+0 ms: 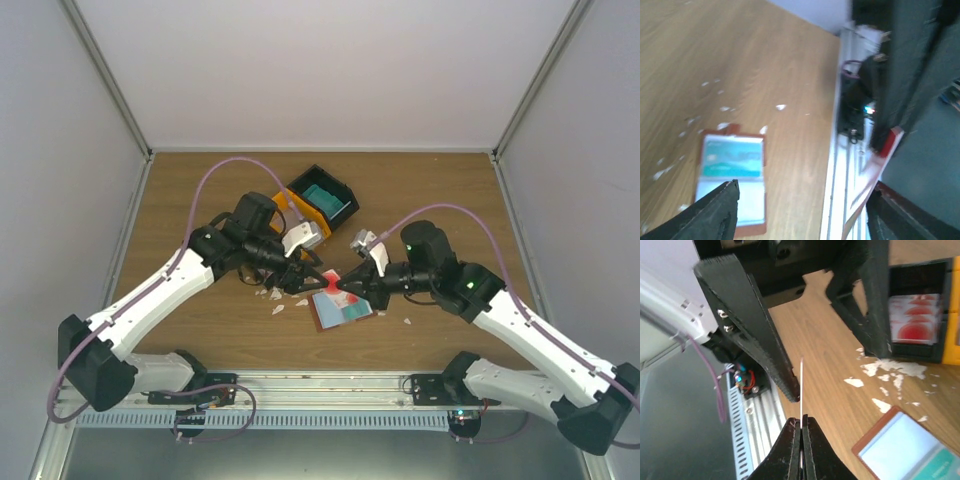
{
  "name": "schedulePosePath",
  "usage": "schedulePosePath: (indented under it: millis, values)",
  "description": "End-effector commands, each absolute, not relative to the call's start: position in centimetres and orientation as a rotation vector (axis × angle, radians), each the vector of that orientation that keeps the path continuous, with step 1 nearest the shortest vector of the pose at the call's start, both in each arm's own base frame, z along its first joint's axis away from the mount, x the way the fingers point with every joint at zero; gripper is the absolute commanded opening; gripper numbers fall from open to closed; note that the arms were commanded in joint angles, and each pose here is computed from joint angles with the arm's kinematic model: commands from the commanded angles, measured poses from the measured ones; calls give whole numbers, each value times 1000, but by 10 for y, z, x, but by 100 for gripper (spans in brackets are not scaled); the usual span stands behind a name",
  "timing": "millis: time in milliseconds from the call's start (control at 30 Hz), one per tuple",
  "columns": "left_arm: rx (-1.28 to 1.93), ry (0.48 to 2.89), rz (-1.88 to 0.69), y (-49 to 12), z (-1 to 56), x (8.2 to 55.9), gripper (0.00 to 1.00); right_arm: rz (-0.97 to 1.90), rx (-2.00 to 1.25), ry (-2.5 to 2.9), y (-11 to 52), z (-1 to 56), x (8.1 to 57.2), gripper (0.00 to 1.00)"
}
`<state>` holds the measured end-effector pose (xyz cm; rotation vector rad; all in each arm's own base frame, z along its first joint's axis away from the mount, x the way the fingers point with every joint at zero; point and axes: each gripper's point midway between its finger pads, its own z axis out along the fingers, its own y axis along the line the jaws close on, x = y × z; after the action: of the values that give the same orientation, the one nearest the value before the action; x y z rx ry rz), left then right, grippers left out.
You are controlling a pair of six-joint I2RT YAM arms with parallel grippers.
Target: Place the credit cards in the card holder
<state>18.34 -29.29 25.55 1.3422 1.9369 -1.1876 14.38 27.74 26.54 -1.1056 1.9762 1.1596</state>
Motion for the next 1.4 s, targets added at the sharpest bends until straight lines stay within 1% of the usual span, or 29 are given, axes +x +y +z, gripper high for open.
schedulePosePath:
  millis: [0,100,167,233,333,433,567,700,767,833,967,1133,1300,1333,1367]
  values:
    - [995,2081,-934,-278,251,231,72,1005,-868,2017,264,269,175,1]
    - [758,2174,-865,-260,234,242,79,894,-706,2146,248,243,195,1]
    - [619,2207,-885,-250,222,238,79,859,-615,2225,238,221,203,0]
    - [478,2226,-926,-242,209,233,76,877,-556,2279,233,199,207,1]
    - [357,2227,-1009,-240,193,223,69,937,-508,2324,229,169,213,1]
    - [254,2273,-1056,-241,171,214,64,1020,-502,2336,230,151,220,1]
    - [192,2374,-1034,-243,134,209,59,1072,-471,2406,230,123,228,1]
    - [181,2470,-992,-247,103,205,51,944,-379,2496,215,98,242,1]
    - [183,2500,-982,-251,92,204,49,855,-347,2541,205,89,246,0]
    - [187,2524,-985,-256,85,203,48,831,-347,2559,202,84,246,1]
    - [174,2575,-955,-261,68,203,47,872,-399,2599,207,70,239,1]
    - [87,2679,-860,-258,43,203,42,917,-420,2666,211,51,229,0]
    - [73,2752,-826,-261,23,197,40,1024,-438,2671,218,47,217,0]
    - [92,2770,-813,-264,17,194,37,1065,-442,2660,221,47,215,1]
    - [98,2775,-806,-265,15,194,35,1074,-439,2661,222,46,215,1]
